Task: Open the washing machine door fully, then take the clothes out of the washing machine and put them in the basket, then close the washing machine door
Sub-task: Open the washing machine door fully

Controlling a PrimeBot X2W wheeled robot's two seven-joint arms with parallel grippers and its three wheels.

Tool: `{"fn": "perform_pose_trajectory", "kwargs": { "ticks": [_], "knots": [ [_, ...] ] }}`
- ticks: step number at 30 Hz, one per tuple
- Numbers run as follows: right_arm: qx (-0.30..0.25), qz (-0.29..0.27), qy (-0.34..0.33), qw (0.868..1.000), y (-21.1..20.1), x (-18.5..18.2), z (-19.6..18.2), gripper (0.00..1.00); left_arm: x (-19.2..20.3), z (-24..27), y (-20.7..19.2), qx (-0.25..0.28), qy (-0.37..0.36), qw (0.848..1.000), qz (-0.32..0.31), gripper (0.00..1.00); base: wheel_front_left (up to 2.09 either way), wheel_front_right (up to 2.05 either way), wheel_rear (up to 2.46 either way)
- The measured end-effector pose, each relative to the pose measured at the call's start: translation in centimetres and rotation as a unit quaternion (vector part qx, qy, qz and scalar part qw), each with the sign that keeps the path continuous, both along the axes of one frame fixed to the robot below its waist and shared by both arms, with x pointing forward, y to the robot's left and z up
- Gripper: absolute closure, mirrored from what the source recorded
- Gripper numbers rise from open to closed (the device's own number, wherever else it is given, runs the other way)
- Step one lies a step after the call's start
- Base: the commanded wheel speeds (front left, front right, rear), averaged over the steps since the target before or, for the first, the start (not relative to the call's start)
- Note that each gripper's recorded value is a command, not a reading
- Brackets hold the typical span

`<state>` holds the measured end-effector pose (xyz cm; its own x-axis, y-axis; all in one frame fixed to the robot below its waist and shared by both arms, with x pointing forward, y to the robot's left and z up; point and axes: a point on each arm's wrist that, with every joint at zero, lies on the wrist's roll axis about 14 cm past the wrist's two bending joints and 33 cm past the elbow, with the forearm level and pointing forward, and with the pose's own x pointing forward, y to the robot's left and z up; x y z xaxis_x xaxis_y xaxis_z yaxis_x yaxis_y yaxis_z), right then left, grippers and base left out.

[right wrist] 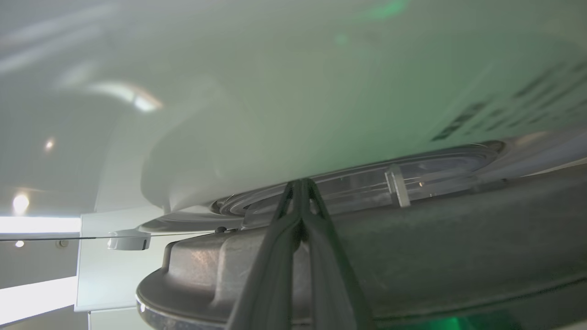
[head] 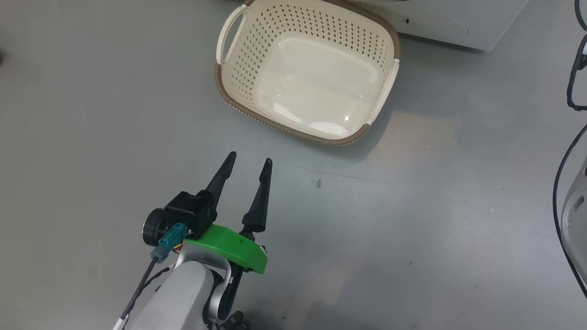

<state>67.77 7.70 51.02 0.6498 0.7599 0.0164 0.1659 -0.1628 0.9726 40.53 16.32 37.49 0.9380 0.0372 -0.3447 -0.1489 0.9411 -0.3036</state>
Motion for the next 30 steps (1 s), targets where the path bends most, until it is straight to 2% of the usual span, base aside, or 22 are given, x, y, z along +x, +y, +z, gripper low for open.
{"fn": "perform_pose_trajectory", "kwargs": {
  "ticks": [17, 30],
  "knots": [
    [-0.007, 0.008, 0.000, 1.000, -0.1, -0.5, 0.7, 1.00, 0.2, 0.4, -0.1, -0.001, -0.006, 1.000, -0.002, 0.00, 0.00, 0.00, 0.00],
    [-0.024, 0.024, 0.007, 0.999, 0.0, -2.1, 0.9, 1.00, 0.3, 1.6, -0.4, -0.002, -0.023, 1.000, -0.005, 0.00, 0.00, 0.00, 0.00]
  ]
}}
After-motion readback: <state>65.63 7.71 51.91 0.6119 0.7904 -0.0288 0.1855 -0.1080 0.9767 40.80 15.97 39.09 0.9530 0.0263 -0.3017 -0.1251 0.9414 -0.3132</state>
